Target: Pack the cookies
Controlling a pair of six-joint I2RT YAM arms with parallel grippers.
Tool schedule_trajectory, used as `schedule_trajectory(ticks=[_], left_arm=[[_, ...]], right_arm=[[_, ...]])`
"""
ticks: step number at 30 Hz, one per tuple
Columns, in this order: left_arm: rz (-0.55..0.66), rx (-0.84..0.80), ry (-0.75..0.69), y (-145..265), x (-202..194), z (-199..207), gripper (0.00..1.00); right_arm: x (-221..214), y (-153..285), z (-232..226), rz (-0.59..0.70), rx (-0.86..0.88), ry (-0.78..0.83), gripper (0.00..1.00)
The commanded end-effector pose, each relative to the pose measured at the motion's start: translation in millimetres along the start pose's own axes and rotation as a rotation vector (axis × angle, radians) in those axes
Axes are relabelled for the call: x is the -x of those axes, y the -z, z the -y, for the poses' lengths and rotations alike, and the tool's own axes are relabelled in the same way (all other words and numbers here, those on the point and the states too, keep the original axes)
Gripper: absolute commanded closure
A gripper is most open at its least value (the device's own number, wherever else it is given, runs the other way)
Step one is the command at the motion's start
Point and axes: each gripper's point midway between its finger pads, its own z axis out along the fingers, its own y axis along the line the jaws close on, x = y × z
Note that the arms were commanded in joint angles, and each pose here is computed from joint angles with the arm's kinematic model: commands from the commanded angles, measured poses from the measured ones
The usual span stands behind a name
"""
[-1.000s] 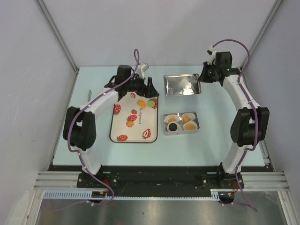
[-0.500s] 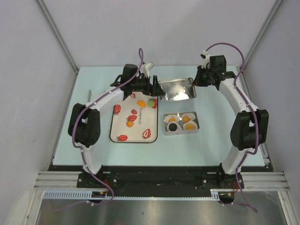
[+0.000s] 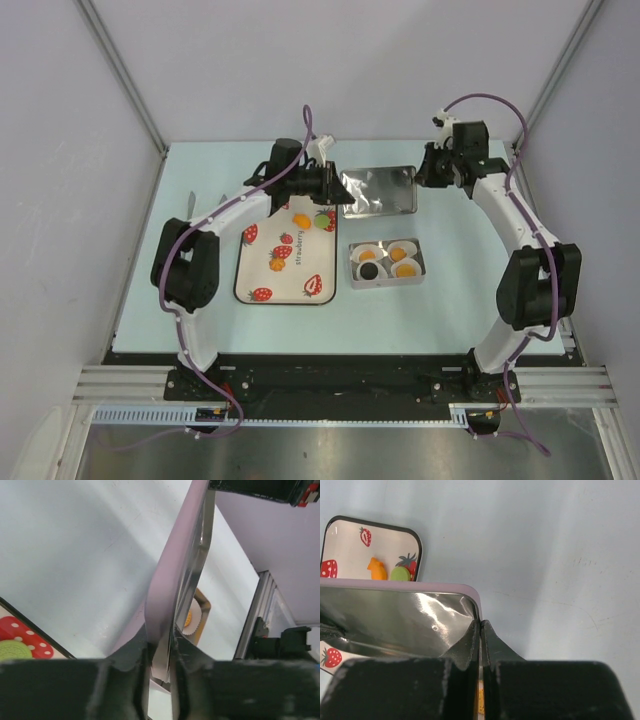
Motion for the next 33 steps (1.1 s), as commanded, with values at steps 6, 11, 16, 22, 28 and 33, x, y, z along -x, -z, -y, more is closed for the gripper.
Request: schedule_trajectory(ticks=[6, 11, 16, 22, 28, 33], left_arm=[[0.034, -0.059, -0.117, 6, 25, 32, 1.0], [0.002, -0.027, -0.253, 15, 28, 30, 1.0], [0.014, 0.096, -0.51, 37, 41, 22, 1.0], [0.102, 0.301, -0.88, 75, 69, 28, 1.0], [0.132, 0.422, -1.153, 102, 89, 63, 1.0], [0.108, 0.536, -1.436, 112, 89, 95, 1.0]], right_arm=[[7, 32, -40, 0.031, 0.162, 0.071, 0.7], [5, 53, -39, 0.022, 0.17, 0.1, 0.5], [9, 79, -28, 0.035, 0.186, 0.078, 0.37], [12, 108, -16, 0.051, 0.247, 0.016, 0.31], [8, 113, -22, 0.032, 0.342, 0.016, 0.27], [8, 118, -25, 0.029, 0.371, 0.029, 0.26]])
